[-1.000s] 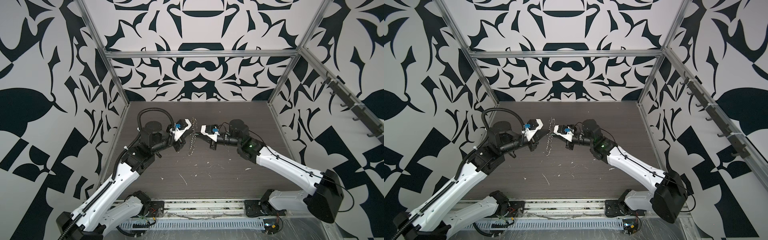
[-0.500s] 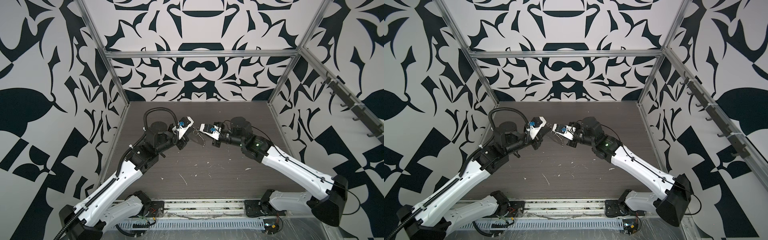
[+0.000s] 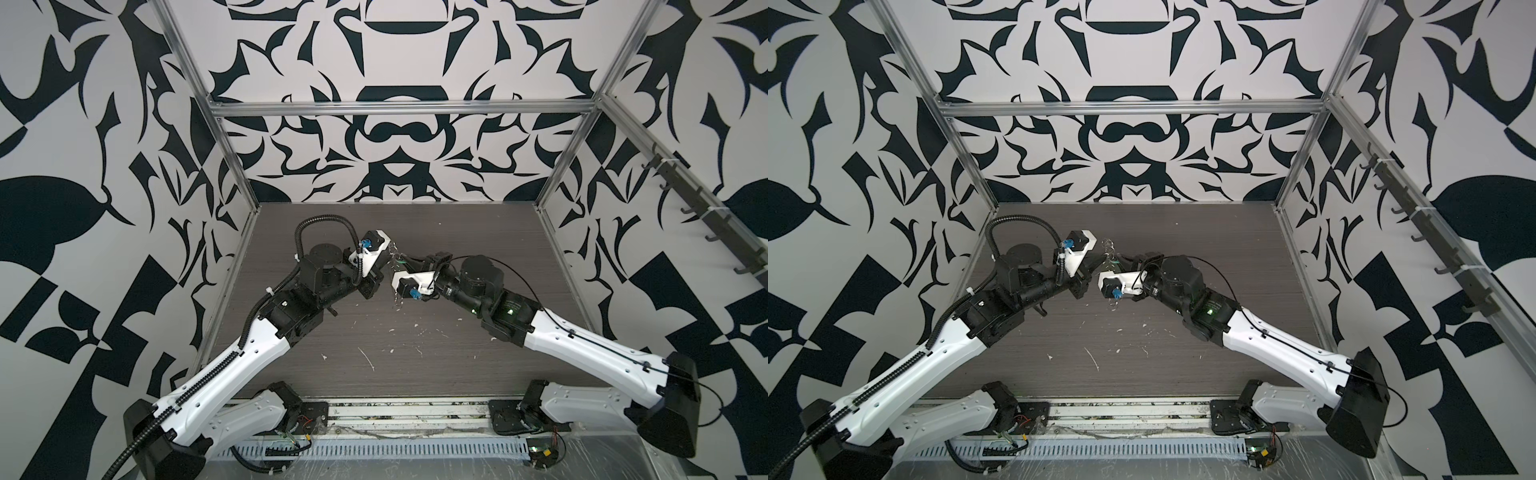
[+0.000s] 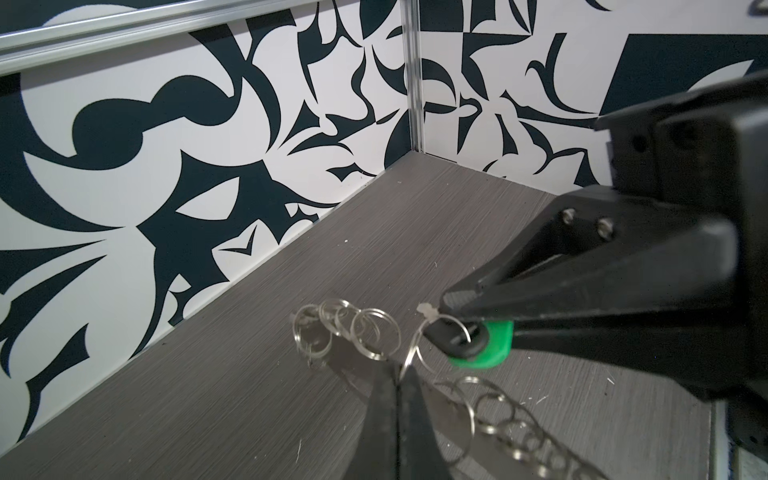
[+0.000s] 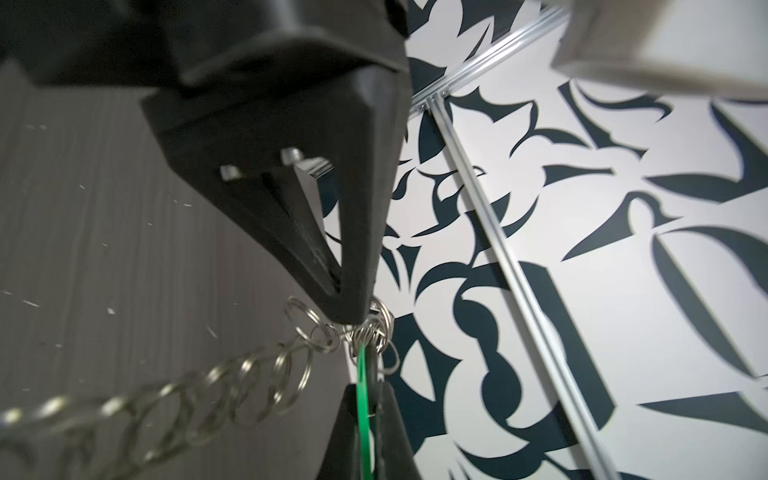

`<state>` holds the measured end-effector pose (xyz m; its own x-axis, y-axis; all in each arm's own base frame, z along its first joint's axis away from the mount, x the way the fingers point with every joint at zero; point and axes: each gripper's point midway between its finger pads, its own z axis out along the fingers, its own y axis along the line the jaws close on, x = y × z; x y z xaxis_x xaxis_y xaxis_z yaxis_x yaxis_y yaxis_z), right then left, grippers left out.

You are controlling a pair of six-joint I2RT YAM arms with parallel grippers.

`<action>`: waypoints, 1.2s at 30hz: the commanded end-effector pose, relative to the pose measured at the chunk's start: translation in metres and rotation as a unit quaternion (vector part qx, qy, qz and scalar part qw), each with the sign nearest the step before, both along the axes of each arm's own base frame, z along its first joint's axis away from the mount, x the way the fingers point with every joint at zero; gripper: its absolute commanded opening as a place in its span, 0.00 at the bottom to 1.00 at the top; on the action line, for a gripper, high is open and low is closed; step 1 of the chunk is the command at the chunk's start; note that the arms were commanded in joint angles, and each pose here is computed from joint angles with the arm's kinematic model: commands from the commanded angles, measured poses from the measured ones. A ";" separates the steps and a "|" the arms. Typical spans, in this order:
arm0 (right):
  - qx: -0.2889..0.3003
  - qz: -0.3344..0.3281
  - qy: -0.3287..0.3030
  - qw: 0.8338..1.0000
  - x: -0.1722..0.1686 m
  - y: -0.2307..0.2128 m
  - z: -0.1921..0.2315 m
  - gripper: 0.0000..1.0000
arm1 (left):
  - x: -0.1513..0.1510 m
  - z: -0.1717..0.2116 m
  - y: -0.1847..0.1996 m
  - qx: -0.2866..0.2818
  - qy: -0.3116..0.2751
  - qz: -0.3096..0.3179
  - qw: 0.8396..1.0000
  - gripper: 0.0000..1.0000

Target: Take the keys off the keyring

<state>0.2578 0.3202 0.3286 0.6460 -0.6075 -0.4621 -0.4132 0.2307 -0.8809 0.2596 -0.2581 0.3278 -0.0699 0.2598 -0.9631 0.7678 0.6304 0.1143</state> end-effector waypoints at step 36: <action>-0.121 0.068 -0.320 0.937 -0.051 0.034 0.016 0.00 | 0.005 0.076 -0.010 -0.125 -0.180 -0.021 0.975 0.00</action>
<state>0.2517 0.3168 0.3599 0.6697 -0.7317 0.1268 0.2080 0.0209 -0.9779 0.2623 -0.2695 0.3498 0.1592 0.1304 -0.9786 0.7653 0.6099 0.2057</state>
